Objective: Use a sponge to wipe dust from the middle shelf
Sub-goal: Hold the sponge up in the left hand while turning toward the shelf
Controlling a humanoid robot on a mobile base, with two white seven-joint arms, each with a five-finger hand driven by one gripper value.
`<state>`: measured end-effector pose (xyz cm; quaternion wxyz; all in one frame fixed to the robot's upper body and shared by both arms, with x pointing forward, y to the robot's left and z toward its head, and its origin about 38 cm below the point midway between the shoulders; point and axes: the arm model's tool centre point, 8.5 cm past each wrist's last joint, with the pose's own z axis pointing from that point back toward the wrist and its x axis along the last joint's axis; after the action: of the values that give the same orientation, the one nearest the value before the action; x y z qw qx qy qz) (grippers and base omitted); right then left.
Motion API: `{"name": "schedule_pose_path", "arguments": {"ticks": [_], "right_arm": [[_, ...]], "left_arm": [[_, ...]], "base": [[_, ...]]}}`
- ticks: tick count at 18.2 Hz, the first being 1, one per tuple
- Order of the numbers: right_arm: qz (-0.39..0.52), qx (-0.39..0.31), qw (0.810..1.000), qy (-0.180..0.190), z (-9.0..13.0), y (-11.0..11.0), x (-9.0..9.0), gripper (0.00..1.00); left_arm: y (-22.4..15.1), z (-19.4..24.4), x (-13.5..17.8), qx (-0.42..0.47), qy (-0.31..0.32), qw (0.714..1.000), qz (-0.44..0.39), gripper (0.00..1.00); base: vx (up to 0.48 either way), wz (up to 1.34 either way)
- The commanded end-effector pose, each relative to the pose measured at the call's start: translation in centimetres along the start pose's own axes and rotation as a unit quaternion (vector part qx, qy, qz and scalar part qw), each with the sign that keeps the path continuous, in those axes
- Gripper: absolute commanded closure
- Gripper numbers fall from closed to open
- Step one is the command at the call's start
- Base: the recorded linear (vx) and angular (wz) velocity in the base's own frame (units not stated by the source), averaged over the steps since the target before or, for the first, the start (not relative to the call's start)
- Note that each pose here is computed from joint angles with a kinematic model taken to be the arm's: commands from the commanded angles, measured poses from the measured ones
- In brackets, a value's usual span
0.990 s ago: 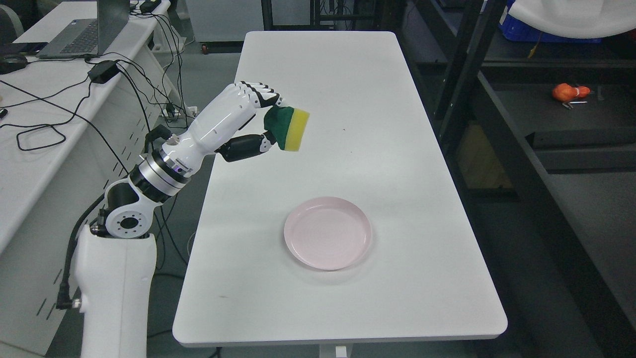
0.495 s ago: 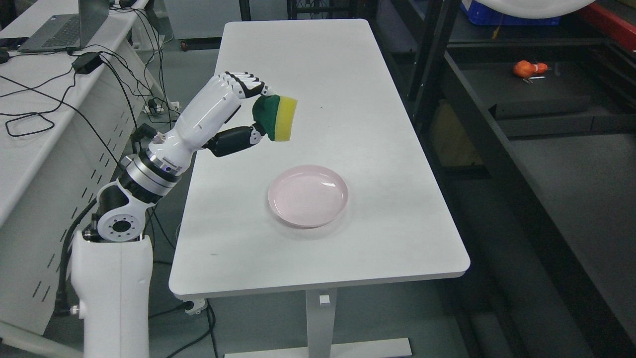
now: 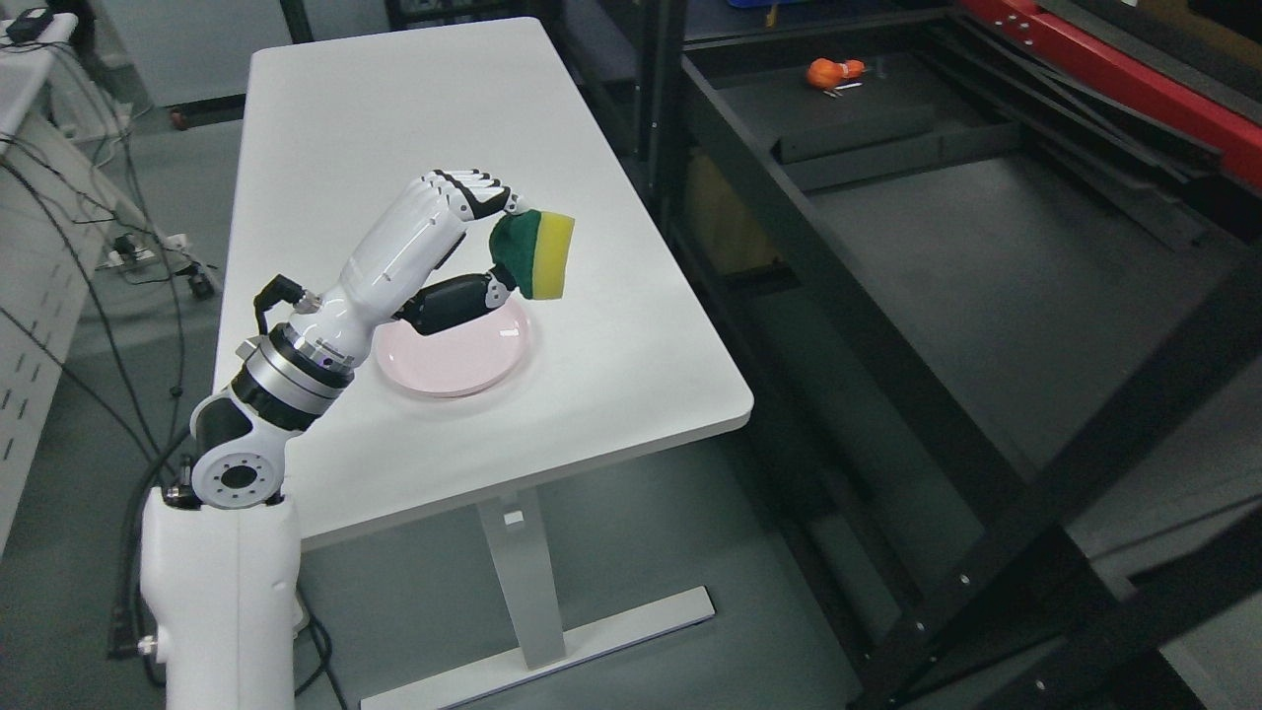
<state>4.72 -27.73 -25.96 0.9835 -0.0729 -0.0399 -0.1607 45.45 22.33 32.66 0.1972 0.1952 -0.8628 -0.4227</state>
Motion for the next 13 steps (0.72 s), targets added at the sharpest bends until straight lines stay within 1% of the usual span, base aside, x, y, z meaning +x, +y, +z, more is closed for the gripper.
{"name": "schedule_pose_path", "arguments": {"ticks": [1, 10, 13], "right_arm": [[0.002, -0.007, 1.000, 0.025, -0.07, -0.99, 0.21, 0.00], [0.002, -0.007, 1.000, 0.025, -0.07, -0.99, 0.21, 0.00], [0.002, -0.007, 1.000, 0.025, -0.07, -0.99, 0.21, 0.00]], "left_arm": [[0.23, 1.43, -0.49, 0.007, 0.016, 1.000, -0.002, 1.00], [0.17, 1.29, -0.36, 0.007, 0.013, 1.000, -0.002, 1.00], [-0.07, 0.45, 0.20, 0.001, 0.000, 1.000, -0.003, 1.00]], "base": [[-0.246, -0.70], [-0.228, -0.82], [-0.250, -0.86]]}}
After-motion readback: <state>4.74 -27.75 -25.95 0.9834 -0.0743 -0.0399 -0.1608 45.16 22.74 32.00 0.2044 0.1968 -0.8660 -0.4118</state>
